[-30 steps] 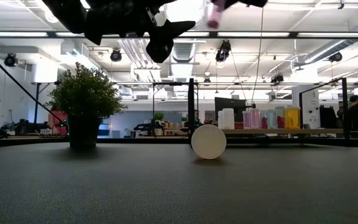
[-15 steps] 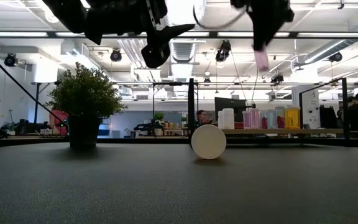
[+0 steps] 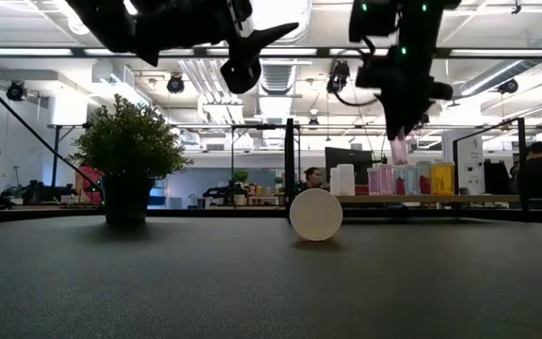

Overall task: Pick and place medicine bottles onto shelf by color
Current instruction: Put the pink pill bottle on the shelf aligned with the other pink pill bottles

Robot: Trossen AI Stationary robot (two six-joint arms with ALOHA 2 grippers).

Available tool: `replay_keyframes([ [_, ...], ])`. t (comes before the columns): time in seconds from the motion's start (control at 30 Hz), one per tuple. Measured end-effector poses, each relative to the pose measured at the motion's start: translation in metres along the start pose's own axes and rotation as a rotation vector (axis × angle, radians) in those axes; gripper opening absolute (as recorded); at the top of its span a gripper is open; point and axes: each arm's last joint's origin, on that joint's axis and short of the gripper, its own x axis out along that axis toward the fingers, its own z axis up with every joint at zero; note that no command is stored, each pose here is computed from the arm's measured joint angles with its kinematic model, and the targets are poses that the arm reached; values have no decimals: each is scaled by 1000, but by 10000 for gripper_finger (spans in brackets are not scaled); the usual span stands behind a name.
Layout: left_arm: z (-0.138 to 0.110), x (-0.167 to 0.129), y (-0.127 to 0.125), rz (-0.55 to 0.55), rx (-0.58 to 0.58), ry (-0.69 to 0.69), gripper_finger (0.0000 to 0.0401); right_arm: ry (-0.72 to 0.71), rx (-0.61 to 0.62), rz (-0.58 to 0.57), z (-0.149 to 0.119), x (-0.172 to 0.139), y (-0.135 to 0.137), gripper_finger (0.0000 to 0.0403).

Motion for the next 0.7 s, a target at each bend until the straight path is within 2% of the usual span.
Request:
replay_keyframes([
  [0.1, 9, -5, 4, 0, 23, -51, 231, 8, 67, -20, 0, 10, -12, 105],
  [0.3, 28, -19, 20, 33, 46, -119, 231, -29, 108, -4, 1, 23, -17, 105],
  [0.47, 37, -31, 32, 42, 51, -120, 231, -67, 125, -18, 1, 33, -18, 105],
  [0.7, 46, -38, 37, 59, 58, -145, 231, -85, 152, -18, -3, 45, -18, 105],
])
